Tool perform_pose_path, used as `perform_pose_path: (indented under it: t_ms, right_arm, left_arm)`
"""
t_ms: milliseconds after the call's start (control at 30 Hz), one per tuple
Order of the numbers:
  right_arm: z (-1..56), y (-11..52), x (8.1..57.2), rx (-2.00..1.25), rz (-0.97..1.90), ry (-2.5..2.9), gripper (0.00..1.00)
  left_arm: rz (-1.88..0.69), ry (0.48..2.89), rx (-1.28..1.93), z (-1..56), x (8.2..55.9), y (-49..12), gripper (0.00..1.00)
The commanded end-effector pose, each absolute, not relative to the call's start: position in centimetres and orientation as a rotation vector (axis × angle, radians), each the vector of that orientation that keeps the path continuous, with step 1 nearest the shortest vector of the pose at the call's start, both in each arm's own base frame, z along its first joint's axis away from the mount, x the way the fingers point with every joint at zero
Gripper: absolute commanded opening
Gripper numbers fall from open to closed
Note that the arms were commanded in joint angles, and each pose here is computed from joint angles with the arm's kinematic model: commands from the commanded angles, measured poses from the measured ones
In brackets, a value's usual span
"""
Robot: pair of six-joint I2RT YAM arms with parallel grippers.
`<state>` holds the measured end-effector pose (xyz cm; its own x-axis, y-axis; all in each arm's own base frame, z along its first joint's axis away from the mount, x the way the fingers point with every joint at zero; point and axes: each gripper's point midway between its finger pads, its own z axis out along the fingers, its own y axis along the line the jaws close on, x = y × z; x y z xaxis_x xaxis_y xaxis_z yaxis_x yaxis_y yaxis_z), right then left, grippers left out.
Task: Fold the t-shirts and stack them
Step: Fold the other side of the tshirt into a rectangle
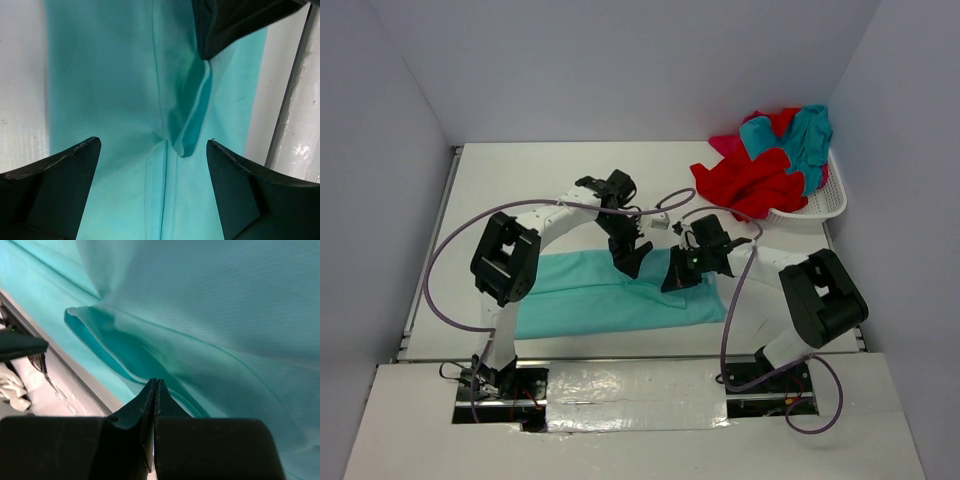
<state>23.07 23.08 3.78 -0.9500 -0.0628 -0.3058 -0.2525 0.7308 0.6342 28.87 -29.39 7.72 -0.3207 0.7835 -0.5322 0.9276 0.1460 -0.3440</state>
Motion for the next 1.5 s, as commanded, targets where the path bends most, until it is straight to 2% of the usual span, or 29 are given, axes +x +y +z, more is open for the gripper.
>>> perform_pose_path:
  t_ms: [0, 167, 333, 467, 700, 800, 833, 867, 933, 967, 1000, 1033, 1067, 1133, 1167, 1200, 1233, 1333, 1467]
  right_arm:
    - [4.1, 24.0, 22.5, -0.372, 1.066, 2.638, 0.00]
    - [5.2, 24.2, 20.8, -0.538, 1.066, 2.618, 0.00]
    - [5.3, 24.4, 17.8, -0.699, 1.057, 2.636, 0.00]
    - [6.0, 24.4, 15.8, -0.803, 1.045, 2.644, 0.00]
    - [11.3, 26.1, 19.1, -0.786, 1.028, 2.388, 0.02]
    - [10.9, 27.1, 20.4, -0.720, 1.044, 2.404, 0.02]
    - [9.4, 26.6, 21.4, -0.633, 0.972, 2.474, 0.01]
    - [8.7, 26.0, 21.9, -0.564, 0.936, 2.521, 0.01]
    - [8.0, 23.6, 23.8, -0.365, 0.899, 2.571, 0.10]
    - [8.5, 23.0, 24.7, -0.251, 0.904, 2.562, 0.19]
    - [8.4, 22.0, 25.1, -0.181, 0.891, 2.553, 0.22]
    - [9.5, 20.3, 26.6, -0.079, 0.865, 2.508, 0.31]
    - [9.8, 19.1, 27.3, -0.003, 0.828, 2.496, 0.36]
    - [10.4, 16.8, 29.1, 0.102, 0.784, 2.470, 0.49]
    - [10.4, 15.8, 30.0, 0.133, 0.754, 2.470, 0.52]
    - [10.7, 15.7, 30.3, 0.133, 0.743, 2.465, 0.52]
    - [9.7, 14.9, 30.6, 0.171, 0.715, 2.499, 0.53]
    - [8.1, 13.2, 32.1, 0.245, 0.659, 2.542, 0.53]
    - [6.5, 12.8, 33.2, 0.261, 0.646, 2.591, 0.55]
  left_arm:
    - [-0.971, 2.156, 1.648, 10.0, 28.9, -29.8, 0.99]
    - [-0.919, 2.199, 1.543, 10.2, 31.0, -28.2, 0.94]
    - [-0.772, 2.224, 1.501, 10.0, 32.8, -26.6, 0.93]
    - [-0.749, 2.221, 1.502, 10.2, 32.8, -26.1, 0.94]
    - [-0.754, 2.247, 1.449, 10.7, 33.3, -24.7, 0.94]
    - [-0.725, 2.265, 1.355, 11.5, 34.6, -23.3, 0.93]
    - [-0.696, 2.288, 1.293, 12.0, 35.2, -22.5, 0.92]
    - [-0.659, 2.304, 1.258, 12.1, 35.8, -21.9, 0.89]
    - [-0.553, 2.381, 1.131, 12.4, 37.2, -19.0, 0.78]
    - [-0.533, 2.393, 1.088, 13.1, 37.3, -17.8, 0.61]
    - [-0.525, 2.414, 1.035, 13.5, 37.3, -16.5, 0.52]
    - [-0.495, 2.421, 0.947, 14.5, 37.8, -14.0, 0.47]
    - [-0.465, 2.448, 0.899, 14.4, 37.6, -12.5, 0.41]
    - [-0.329, 2.504, 0.770, 14.8, 37.8, -7.9, 0.44]
    - [-0.272, 2.556, 0.684, 14.2, 37.3, -5.2, 0.56]
    - [-0.279, 2.576, 0.678, 13.6, 36.8, -5.1, 0.57]
    - [-0.246, 2.600, 0.598, 13.3, 36.7, -2.9, 0.66]
    - [-0.235, 2.691, 0.421, 10.3, 35.3, 1.5, 0.78]
    - [-0.144, 2.738, 0.385, 7.9, 34.2, 5.0, 0.86]
